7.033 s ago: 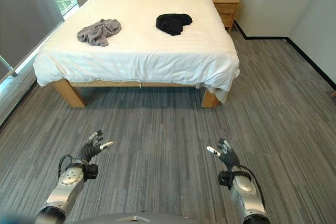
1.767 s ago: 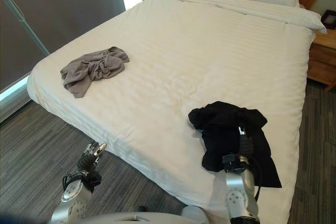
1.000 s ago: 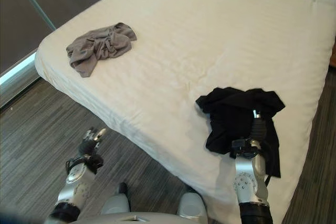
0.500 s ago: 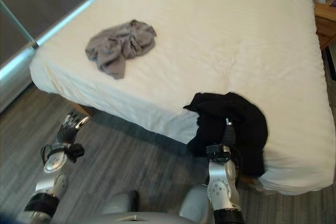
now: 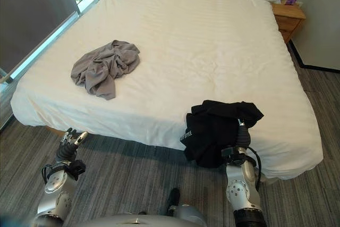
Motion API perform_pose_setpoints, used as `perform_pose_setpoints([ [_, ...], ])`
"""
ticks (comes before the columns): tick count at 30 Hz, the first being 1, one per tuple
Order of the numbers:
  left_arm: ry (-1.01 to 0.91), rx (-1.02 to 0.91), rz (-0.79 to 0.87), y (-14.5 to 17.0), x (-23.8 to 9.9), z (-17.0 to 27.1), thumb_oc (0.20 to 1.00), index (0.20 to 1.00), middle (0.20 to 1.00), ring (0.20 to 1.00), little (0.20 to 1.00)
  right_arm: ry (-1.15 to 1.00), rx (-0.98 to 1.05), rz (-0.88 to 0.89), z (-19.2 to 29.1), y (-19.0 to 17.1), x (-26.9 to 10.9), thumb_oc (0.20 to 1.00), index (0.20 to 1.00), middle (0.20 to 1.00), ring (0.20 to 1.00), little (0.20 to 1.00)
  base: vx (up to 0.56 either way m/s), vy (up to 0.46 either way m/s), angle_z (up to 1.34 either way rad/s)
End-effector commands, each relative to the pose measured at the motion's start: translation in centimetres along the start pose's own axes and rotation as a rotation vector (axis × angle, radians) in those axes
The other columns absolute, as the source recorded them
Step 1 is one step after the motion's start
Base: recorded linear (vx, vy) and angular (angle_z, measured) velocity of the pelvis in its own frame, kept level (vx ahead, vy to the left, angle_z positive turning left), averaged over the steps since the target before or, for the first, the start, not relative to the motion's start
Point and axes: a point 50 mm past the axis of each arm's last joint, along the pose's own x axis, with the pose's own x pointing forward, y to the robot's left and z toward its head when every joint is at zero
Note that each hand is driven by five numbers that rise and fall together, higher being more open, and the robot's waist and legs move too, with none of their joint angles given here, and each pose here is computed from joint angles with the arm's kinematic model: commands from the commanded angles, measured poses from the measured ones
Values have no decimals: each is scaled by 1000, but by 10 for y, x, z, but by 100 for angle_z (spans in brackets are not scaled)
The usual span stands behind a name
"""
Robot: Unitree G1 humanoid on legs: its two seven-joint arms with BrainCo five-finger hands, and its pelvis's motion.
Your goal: Pick up bed clothes into laundry basket.
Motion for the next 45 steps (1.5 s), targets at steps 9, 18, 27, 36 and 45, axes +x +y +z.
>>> perform_pose_setpoints([
  [9,-408,683,118,41,63,167,1000,1000,1000,1000,1000,-131,-53,139,42,9,15,200,200,200,200,200,24,-13,-3],
  [18,-488,919,314,49,86,287,1000,1000,1000,1000,1000,5,-42,231,14,22,4,200,200,200,200,200,93,176,-48],
  [27,-594,1087,351,13,83,352,1000,1000,1000,1000,1000,35,-19,385,8,51,12,200,200,200,200,200,-57,65,-33],
  [36,-591,956,609,26,76,376,1000,1000,1000,1000,1000,57,21,404,3,53,4,200,200,200,200,200,-15,-2,8],
  [45,-572,1050,707,43,66,389,1000,1000,1000,1000,1000,73,-6,460,1,61,5,200,200,200,200,200,2,6,6],
])
